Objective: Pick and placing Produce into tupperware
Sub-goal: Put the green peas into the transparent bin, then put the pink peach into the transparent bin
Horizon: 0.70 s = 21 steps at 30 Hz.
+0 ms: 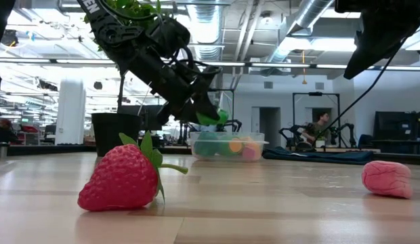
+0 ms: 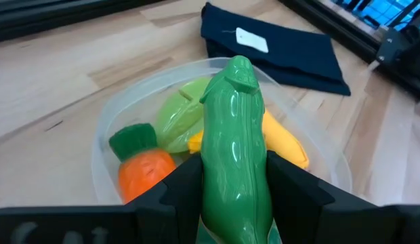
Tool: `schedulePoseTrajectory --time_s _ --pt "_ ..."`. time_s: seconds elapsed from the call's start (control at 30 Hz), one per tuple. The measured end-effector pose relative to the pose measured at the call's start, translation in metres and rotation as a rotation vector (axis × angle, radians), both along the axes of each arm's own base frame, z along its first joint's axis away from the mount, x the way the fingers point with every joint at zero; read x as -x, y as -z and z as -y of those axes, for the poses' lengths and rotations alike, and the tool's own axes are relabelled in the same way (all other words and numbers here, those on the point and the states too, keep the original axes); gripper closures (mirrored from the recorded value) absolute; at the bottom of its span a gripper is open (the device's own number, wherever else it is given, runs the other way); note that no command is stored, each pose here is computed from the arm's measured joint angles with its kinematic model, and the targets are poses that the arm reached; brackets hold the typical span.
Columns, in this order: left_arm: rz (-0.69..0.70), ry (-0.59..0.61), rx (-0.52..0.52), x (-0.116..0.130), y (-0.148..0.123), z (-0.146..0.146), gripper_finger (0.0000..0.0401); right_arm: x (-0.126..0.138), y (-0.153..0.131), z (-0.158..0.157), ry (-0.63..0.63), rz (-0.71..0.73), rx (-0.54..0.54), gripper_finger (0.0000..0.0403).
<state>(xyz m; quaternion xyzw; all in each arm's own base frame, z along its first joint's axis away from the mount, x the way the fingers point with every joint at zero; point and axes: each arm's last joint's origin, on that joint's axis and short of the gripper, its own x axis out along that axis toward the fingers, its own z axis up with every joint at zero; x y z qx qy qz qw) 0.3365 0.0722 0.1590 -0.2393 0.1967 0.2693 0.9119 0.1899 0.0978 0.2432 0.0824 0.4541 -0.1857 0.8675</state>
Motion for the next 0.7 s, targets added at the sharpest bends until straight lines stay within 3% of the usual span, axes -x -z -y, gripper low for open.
schedulePoseTrajectory --time_s 0.33,0.7 --pt "-0.009 0.012 -0.005 0.0002 0.0004 0.0001 0.0262 -0.0002 -0.0001 -0.0001 -0.006 0.001 0.002 0.0295" --pt "-0.013 0.014 -0.014 0.0003 0.0005 0.0000 0.0204 -0.0003 -0.0001 -0.0002 -0.006 0.001 0.002 0.0295"
